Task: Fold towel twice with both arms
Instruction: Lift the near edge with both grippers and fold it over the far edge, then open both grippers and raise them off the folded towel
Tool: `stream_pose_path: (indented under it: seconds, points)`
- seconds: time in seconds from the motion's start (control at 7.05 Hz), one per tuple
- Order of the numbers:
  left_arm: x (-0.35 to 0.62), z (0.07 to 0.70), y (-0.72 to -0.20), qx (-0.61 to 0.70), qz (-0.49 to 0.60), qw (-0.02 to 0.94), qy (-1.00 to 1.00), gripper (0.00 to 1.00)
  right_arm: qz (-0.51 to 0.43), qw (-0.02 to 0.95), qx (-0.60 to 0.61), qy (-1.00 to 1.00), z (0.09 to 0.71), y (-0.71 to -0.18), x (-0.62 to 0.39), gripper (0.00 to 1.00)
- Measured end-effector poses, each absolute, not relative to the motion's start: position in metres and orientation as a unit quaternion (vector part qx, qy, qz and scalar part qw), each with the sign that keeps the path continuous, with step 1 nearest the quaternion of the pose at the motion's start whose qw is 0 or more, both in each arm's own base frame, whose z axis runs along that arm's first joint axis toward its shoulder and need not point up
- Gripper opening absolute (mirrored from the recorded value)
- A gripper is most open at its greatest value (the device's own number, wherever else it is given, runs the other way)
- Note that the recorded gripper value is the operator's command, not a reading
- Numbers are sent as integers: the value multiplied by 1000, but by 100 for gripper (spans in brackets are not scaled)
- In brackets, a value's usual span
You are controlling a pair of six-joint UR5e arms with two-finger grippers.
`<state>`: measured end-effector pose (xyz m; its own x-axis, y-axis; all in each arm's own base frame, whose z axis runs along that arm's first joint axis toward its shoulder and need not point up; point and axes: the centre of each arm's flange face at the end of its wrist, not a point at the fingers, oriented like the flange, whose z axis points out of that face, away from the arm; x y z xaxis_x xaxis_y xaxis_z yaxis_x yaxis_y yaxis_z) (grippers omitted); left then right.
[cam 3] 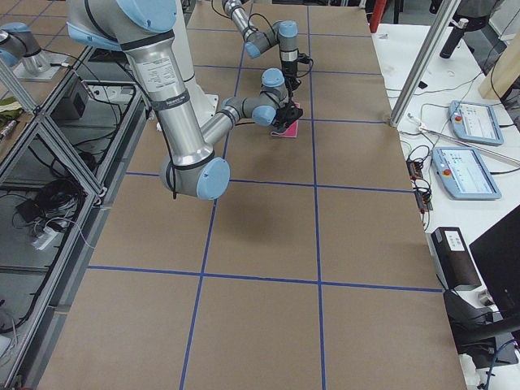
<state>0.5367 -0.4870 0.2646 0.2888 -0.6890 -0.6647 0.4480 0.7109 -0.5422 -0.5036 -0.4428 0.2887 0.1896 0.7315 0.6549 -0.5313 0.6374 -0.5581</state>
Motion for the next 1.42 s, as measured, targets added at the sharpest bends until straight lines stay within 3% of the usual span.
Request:
stream_pose_path:
  seconds: [0.14, 0.99, 1.42]
  points:
    - [541, 265, -494, -125, -360, 792, 477, 99, 415, 764, -102, -483, 289, -446, -504, 99]
    - [513, 252, -532, -110, -378, 776, 492, 100, 425, 760, -108, -479, 279, -495, -500, 100]
    - [513, 246, -525, -117, -384, 772, 493, 100, 419, 762, -113, -481, 280, -490, -501, 100]
